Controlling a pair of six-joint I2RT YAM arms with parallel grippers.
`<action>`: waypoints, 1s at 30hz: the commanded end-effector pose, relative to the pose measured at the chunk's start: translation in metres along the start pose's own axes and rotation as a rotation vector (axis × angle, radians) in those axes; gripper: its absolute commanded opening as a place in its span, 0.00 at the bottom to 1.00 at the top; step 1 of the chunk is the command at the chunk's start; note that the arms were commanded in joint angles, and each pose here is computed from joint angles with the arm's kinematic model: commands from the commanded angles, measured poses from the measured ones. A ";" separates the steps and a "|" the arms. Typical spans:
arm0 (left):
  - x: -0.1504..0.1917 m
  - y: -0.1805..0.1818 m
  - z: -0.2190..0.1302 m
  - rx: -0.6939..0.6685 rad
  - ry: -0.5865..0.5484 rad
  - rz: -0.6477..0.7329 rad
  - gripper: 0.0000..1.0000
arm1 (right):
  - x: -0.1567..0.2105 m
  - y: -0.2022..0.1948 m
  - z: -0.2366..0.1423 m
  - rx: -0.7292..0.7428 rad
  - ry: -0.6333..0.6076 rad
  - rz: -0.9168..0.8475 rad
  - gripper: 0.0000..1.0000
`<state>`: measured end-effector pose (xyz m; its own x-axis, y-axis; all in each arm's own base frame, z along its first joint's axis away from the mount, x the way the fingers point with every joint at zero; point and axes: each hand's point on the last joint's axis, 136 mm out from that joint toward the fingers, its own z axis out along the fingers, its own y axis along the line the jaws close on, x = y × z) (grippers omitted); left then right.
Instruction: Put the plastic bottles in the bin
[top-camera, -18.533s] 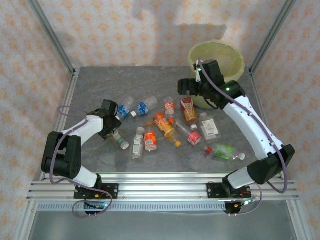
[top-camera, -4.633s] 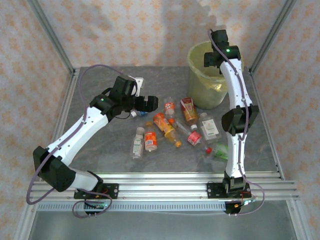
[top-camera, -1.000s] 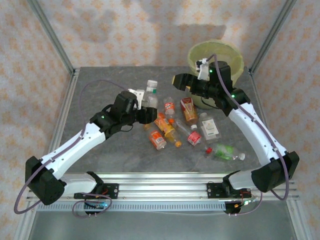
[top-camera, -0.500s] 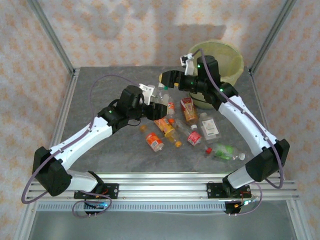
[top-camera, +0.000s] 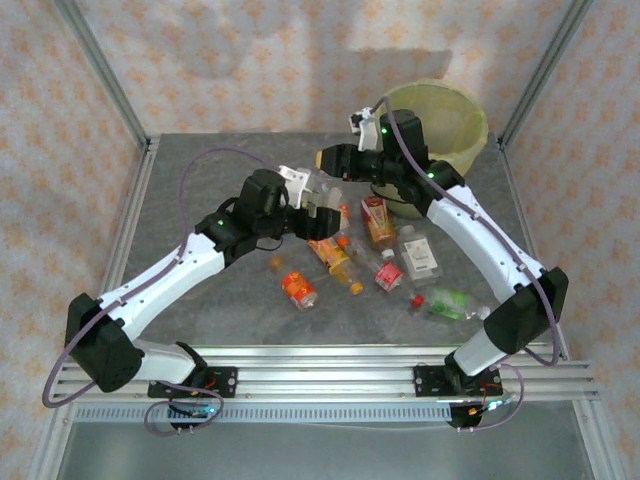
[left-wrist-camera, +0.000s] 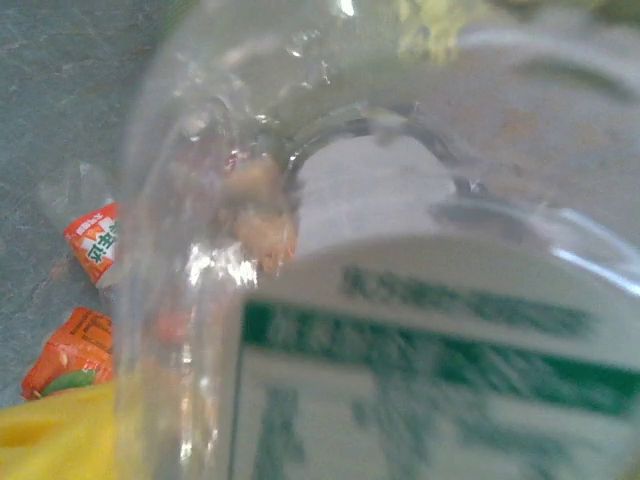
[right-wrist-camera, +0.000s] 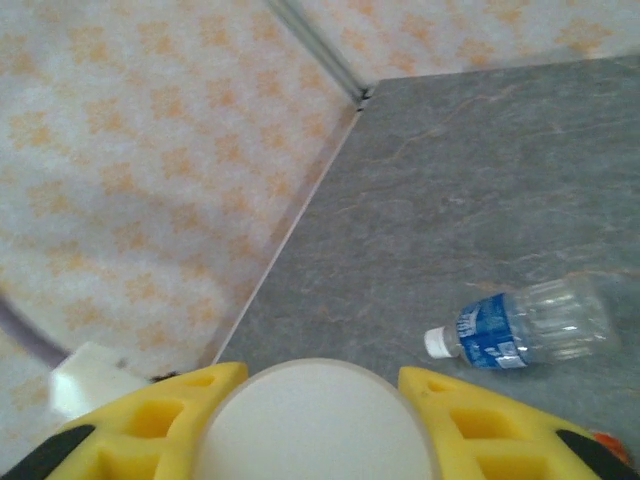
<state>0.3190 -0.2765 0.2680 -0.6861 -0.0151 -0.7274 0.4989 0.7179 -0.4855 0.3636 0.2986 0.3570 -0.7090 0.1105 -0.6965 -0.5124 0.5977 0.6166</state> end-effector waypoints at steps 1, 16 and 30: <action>0.002 0.006 -0.017 -0.084 0.019 -0.004 1.00 | -0.018 -0.005 -0.014 0.097 -0.063 -0.047 0.31; 0.168 0.126 -0.095 -0.700 0.341 -0.380 0.80 | -0.114 -0.017 -0.092 0.543 -0.306 -0.272 0.23; 0.207 0.154 -0.078 -0.794 0.505 -0.325 0.73 | -0.210 -0.093 -0.159 0.879 -0.557 -0.219 0.20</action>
<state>0.2062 -0.1182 0.0804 -0.9690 -0.1312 -0.2093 -0.1254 0.9913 -0.0410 0.4693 0.1136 0.5079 -0.2172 0.1689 -0.9614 -0.0129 0.9843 0.1758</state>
